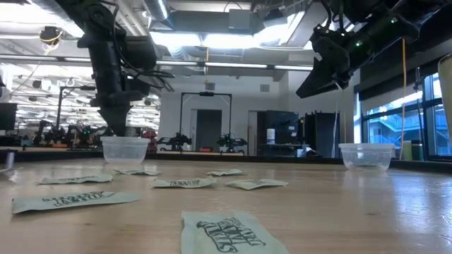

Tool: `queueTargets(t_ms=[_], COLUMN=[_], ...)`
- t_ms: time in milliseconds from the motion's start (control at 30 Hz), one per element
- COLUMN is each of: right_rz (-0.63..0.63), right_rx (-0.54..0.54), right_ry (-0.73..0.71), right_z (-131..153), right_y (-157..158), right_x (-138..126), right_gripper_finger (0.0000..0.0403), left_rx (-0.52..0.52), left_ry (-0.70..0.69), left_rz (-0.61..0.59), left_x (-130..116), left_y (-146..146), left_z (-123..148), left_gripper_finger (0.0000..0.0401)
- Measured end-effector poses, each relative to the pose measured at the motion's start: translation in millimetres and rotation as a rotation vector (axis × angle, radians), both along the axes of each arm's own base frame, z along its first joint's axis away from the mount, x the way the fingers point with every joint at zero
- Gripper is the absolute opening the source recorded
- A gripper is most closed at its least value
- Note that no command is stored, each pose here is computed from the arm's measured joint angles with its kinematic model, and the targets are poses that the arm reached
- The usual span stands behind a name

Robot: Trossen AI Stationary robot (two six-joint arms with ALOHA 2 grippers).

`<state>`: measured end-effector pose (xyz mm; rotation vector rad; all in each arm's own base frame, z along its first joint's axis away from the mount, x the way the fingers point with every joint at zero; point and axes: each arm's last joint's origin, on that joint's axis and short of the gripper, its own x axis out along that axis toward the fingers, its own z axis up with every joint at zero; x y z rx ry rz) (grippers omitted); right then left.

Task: Pick and place Stevia / Truvia into bins
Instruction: Put the stevia packet into the left transparent container

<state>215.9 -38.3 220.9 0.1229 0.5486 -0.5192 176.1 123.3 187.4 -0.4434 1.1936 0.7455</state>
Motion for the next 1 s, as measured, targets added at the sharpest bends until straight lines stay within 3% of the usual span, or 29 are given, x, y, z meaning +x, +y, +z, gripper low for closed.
queueTargets(t_ms=[367,533,633,867,1000], right_rz=[-0.003,-0.004,-0.004,-0.004,-0.004], right_rx=[0.009,0.011,0.011,0.011,0.012], right_ry=[0.043,0.045,0.044,0.044,0.044], right_z=[-4,-4,-4,-4,-4], right_y=[0,0,0,0,0], right_x=[-2,-3,-3,-3,-3], right_gripper_finger=[0.0121,0.0121,0.0121,0.0121,0.0121], left_rx=[-0.001,-0.156,-0.189,-0.123,-0.08], left_ry=[-0.051,-0.151,-0.194,-0.282,-0.224], left_rz=[-0.057,-0.316,-0.489,-0.916,-1.075], left_x=[-3,-1,5,26,26], left_y=[-6,-33,-56,-115,-144], left_z=[11,20,26,34,31], left_gripper_finger=[0.0064,0.0071,0.0073,0.0073,0.0073])
